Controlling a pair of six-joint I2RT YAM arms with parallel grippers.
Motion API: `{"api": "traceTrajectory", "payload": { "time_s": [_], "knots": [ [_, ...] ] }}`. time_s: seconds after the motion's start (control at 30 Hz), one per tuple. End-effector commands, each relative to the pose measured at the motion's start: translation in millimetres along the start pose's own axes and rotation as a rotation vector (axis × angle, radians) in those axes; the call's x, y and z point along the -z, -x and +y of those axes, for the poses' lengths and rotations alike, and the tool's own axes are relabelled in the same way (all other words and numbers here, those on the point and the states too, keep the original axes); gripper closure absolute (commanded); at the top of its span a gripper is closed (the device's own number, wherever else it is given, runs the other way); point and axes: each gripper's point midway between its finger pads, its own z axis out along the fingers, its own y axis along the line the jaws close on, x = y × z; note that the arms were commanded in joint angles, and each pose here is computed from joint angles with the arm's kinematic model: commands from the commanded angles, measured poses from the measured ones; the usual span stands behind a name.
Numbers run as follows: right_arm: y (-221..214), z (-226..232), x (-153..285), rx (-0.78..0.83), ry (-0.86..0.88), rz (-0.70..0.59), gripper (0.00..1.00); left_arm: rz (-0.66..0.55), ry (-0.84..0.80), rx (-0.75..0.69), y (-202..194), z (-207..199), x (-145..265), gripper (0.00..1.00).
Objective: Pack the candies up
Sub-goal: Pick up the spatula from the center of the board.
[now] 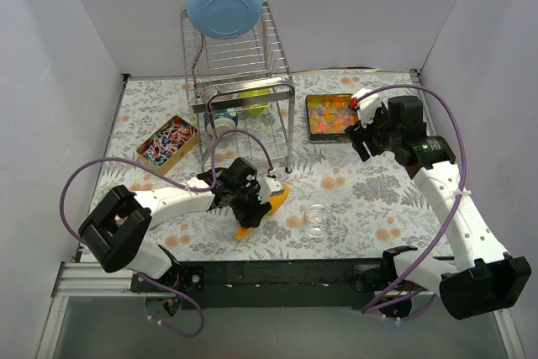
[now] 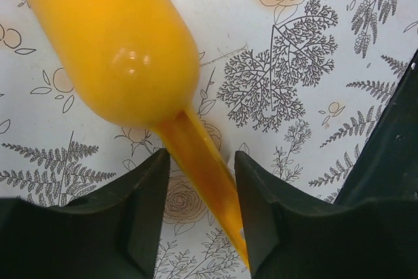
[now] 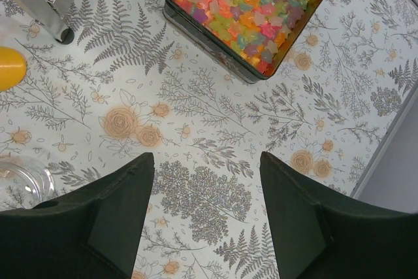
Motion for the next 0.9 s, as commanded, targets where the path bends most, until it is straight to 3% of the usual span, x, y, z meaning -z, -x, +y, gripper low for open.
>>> {"api": "traceTrajectory", "payload": {
  "time_s": [0.0, 0.13, 0.17, 0.3, 0.57, 0.7, 0.87],
  "knots": [
    [6, -3, -2, 0.007, -0.012, -0.033, 0.27, -0.008, 0.013, 0.065, 4, 1, 1, 0.63],
    [5, -1, -2, 0.006, -0.004, -0.033, 0.27, 0.028, -0.007, 0.125, -5, -4, -4, 0.78],
    [4, -1, -1, 0.005, -0.003, -0.031, 0.27, 0.028, -0.015, 0.133, -6, -6, -4, 0.86],
    [11, 2, 5, 0.002, 0.015, -0.049, 0.27, -0.017, 0.01, 0.124, 4, -5, 8, 1.0],
    [41, 0, 20, 0.035, 0.042, -0.116, 0.28, -0.24, 0.095, 0.057, 66, -13, 89, 1.0],
    [64, 23, 32, 0.063, 0.183, -0.212, 0.27, -0.482, 0.064, -0.01, 147, -34, 164, 1.0],
    [100, 43, 53, 0.043, 0.326, -0.316, 0.27, -0.655, 0.015, -0.049, 226, -40, 211, 1.0]
  ]
}}
